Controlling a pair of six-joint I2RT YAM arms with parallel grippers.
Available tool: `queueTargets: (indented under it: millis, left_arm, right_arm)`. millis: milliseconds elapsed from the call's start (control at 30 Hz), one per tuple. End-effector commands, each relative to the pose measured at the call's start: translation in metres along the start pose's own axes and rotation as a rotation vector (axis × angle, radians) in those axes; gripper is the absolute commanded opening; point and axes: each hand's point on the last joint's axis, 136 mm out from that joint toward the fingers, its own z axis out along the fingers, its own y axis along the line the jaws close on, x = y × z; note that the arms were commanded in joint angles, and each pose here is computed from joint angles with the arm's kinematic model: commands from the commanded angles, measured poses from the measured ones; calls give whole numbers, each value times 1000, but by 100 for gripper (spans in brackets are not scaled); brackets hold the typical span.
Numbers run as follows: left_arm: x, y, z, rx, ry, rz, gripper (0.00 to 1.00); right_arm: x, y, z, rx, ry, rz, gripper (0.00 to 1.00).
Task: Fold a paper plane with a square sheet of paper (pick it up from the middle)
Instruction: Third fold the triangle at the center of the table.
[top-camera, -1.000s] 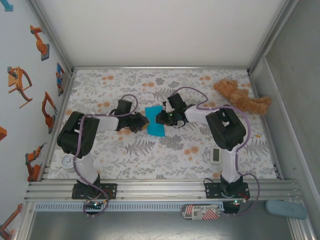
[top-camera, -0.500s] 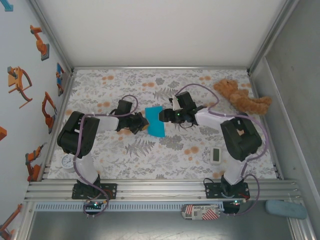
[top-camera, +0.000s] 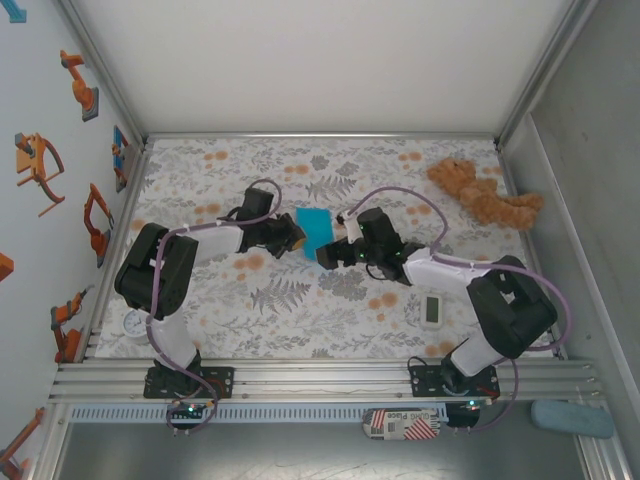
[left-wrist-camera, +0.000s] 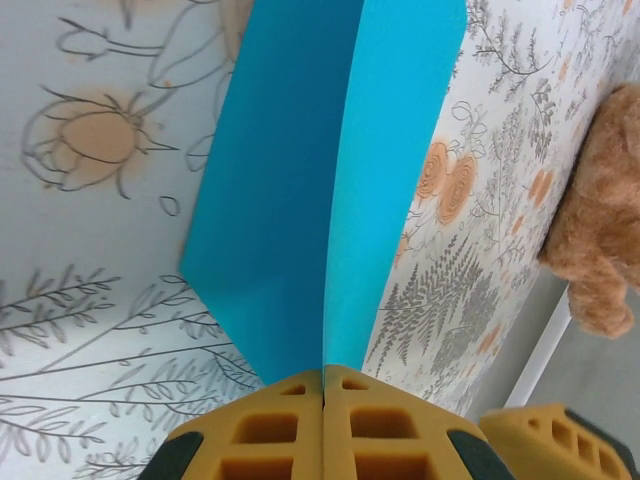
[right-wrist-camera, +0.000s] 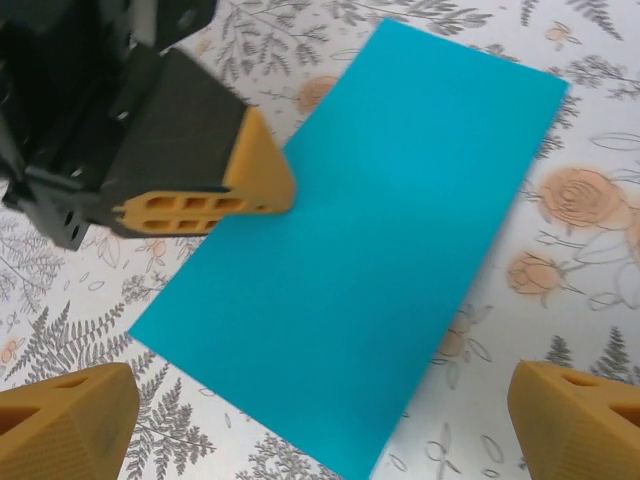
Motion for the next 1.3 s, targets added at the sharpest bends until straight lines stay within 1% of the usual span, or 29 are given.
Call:
queueTargets:
  millis: [0, 67, 167, 333, 433, 467, 733, 867, 933, 1000, 1100, 1267]
  left_arm:
    - [2, -2, 0, -23, 3, -32, 5]
    - [2, -3, 1, -23, 5, -36, 5]
    - [3, -3, 2, -24, 8, -37, 5]
    - [5, 0, 2, -31, 18, -44, 5]
    - [6, 1, 3, -34, 22, -48, 5]
    - [7, 2, 3, -36, 23, -51, 5]
    - [10, -1, 3, -37, 23, -33, 5]
    - [11, -2, 4, -35, 26, -23, 7]
    - [11, -3, 3, -36, 25, -18, 8]
    - [12, -3, 3, -40, 23, -16, 8]
    - [13, -2, 3, -45, 24, -14, 9]
    - [14, 0, 2, -50, 23, -15, 9]
  right_arm:
    - [-17, 10, -1, 29, -119, -238, 88]
    - [-11, 19, 2, 8, -130, -317, 84]
    - [-1, 27, 10, -12, -104, -406, 79]
    - [16, 27, 27, 19, -78, -542, 77]
    - [19, 25, 34, 30, -80, -582, 76]
    - [18, 23, 36, 40, -84, -587, 73]
    - [9, 17, 31, 88, -112, -571, 64]
    - [8, 24, 28, 56, -120, -575, 54]
    - [8, 27, 28, 43, -118, -576, 47]
    - [7, 27, 28, 41, -115, -577, 43]
    - [5, 28, 28, 37, -120, -575, 38]
    - [3, 34, 29, 3, -132, -552, 37]
